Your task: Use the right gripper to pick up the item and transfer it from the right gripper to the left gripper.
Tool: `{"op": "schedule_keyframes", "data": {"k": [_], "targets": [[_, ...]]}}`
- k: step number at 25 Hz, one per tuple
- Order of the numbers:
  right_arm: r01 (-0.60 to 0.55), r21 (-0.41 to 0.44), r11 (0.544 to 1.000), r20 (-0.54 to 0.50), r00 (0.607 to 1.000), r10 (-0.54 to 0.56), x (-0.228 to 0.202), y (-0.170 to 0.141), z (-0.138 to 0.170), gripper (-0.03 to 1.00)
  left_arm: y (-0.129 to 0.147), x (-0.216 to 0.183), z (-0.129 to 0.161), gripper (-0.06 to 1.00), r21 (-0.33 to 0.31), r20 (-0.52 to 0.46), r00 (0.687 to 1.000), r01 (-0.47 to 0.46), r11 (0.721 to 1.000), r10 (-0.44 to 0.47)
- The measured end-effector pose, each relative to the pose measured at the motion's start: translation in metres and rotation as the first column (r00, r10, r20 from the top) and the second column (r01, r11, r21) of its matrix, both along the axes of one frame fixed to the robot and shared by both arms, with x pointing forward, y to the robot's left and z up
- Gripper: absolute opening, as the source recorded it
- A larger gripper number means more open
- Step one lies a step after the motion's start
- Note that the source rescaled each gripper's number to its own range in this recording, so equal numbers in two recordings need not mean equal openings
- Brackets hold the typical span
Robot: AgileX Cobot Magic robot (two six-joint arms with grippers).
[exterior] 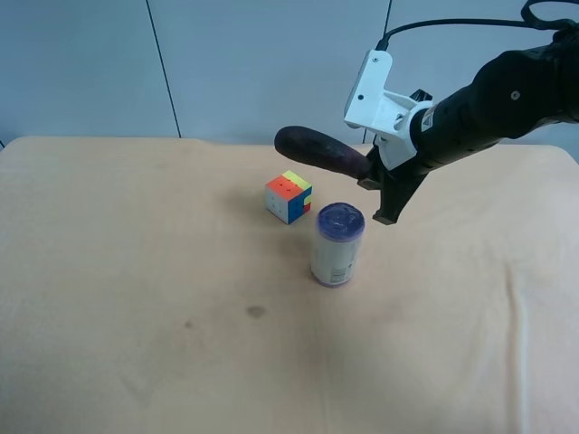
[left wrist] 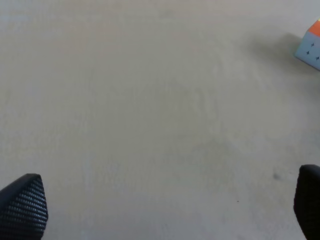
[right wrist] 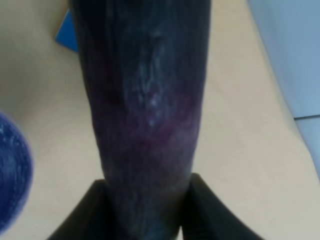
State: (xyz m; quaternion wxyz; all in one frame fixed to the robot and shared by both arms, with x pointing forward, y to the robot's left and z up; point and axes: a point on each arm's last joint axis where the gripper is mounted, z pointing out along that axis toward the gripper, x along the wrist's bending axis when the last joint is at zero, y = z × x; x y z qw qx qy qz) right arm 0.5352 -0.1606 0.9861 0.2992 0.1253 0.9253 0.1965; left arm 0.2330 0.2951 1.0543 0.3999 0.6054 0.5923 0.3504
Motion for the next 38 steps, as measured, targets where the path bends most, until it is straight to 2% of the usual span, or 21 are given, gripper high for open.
{"op": "schedule_keyframes", "data": {"k": [16, 21, 24, 28, 30, 32, 35, 38], "targets": [[0.000, 0.000, 1.000, 0.000, 1.000, 0.000, 0.000, 0.000, 0.000, 0.00, 0.000, 0.000, 0.000, 1.00, -0.001, 0.000, 1.000, 0.001, 1.000, -0.001], [0.000, 0.000, 1.000, 0.000, 1.000, 0.000, 0.000, 0.000, 0.000, 0.00, 0.000, 0.010, 0.007, 1.00, -0.001, -0.068, 0.998, 0.004, 1.000, -0.005], [0.000, 0.000, 1.000, 0.001, 1.000, 0.000, 0.000, 0.000, 0.000, 0.00, -0.001, 0.020, 0.023, 1.00, 0.014, -0.106, 0.994, 0.016, 1.000, -0.014], [0.000, 0.002, 1.000, 0.005, 1.000, 0.000, 0.000, 0.000, 0.000, 0.00, -0.001, 0.037, 0.044, 1.00, 0.084, -0.162, 0.985, 0.070, 0.994, -0.056], [0.000, 0.003, 1.000, 0.007, 1.000, 0.000, 0.000, 0.000, 0.000, 0.00, -0.003, 0.047, 0.050, 1.00, 0.121, -0.213, 0.971, 0.132, 0.984, -0.104], [0.000, 0.003, 1.000, 0.007, 1.000, 0.000, 0.000, 0.000, 0.000, 0.00, -0.008, 0.056, 0.053, 1.00, 0.127, -0.252, 0.950, 0.224, 0.966, -0.187], [0.000, 0.003, 1.000, 0.007, 1.000, 0.000, 0.000, 0.000, 0.000, 0.00, -0.017, 0.070, 0.051, 1.00, 0.126, -0.315, 0.893, 0.376, 0.918, -0.323], [0.000, 0.003, 1.000, 0.007, 1.000, 0.000, 0.000, 0.000, 0.000, 0.00, -0.025, 0.085, 0.045, 1.00, 0.125, -0.390, 0.822, 0.493, 0.861, -0.415]]}}
